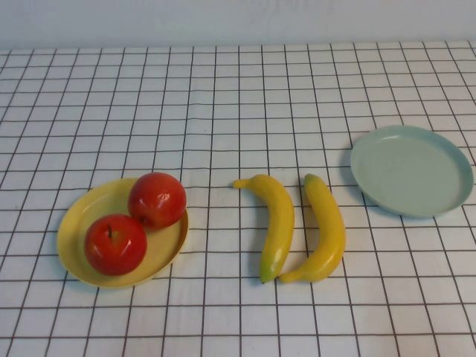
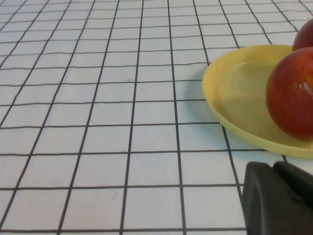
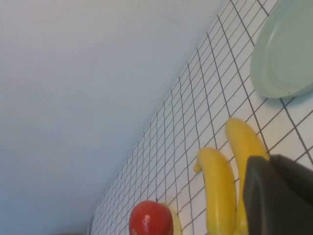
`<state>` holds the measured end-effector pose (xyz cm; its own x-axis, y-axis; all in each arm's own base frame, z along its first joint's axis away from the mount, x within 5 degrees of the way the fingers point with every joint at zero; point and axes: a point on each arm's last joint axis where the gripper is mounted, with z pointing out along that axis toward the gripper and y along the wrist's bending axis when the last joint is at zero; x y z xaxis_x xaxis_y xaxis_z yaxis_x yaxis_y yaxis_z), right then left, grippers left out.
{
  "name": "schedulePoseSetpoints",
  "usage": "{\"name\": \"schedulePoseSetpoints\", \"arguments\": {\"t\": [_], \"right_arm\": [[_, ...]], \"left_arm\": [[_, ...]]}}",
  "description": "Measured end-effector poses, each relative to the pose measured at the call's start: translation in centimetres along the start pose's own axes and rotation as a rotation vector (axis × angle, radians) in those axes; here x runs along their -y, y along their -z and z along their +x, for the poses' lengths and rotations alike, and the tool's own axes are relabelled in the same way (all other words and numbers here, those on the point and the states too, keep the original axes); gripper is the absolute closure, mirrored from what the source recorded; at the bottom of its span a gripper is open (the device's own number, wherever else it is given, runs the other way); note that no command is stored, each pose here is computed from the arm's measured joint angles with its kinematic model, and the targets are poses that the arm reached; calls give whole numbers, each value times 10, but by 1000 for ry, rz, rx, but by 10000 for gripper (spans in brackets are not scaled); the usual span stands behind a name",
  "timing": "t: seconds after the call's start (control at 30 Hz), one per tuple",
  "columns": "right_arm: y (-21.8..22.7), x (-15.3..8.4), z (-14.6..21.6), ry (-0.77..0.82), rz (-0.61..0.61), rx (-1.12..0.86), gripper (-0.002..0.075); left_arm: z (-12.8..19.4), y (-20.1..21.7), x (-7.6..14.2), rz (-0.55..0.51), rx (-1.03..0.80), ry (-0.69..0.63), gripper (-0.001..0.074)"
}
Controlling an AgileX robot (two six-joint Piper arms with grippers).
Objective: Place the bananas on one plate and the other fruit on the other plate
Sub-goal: Put another type of fruit in the right plate
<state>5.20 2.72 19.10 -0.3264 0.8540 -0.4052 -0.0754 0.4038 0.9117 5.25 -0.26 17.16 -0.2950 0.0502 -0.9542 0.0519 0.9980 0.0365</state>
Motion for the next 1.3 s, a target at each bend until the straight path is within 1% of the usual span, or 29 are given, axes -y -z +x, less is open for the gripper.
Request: {"name": "schedulePoseSetpoints", "arguments": {"t": [0.1, 0.2, 0.27, 0.37, 0.43, 0.5, 0.57, 0.63, 0.7, 0.8, 0.93, 1.03, 1.17, 1.3], "right_arm": [[0, 0, 0, 35, 1, 0, 742], [0, 0, 2, 175, 0, -22, 742], [2, -11, 0, 285, -26, -40, 742], [7, -38, -10, 468, -48, -28, 742], [6, -53, -19, 597, -8, -54, 742], [-1, -66, -28, 726, 64, -121, 742], [-11, -78, -38, 855, 164, -239, 742], [-24, -86, -48, 933, 258, -363, 742], [-38, -91, -54, 935, 307, -455, 742], [-60, -93, -58, 863, 334, -547, 742], [-86, -82, -55, 753, 375, -659, 742], [-102, -76, -55, 755, 398, -747, 742], [-122, -77, -60, 739, 436, -868, 742], [-138, -82, -73, 753, 522, -895, 742]], "left_arm": [[0, 0, 0, 0, 0, 0, 737], [0, 0, 0, 0, 0, 0, 738], [0, 0, 0, 0, 0, 1, 738], [0, 0, 0, 1, 0, 3, 738], [0, 0, 0, 1, 0, 3, 738], [0, 0, 0, 1, 0, 3, 738], [0, 0, 0, 1, 0, 3, 738], [0, 0, 0, 1, 0, 3, 738], [0, 0, 0, 1, 0, 3, 738], [0, 0, 0, 1, 0, 3, 738], [0, 0, 0, 1, 0, 3, 738], [0, 0, 0, 1, 0, 3, 738], [0, 0, 0, 1, 0, 3, 738], [0, 0, 0, 1, 0, 3, 738]]}}
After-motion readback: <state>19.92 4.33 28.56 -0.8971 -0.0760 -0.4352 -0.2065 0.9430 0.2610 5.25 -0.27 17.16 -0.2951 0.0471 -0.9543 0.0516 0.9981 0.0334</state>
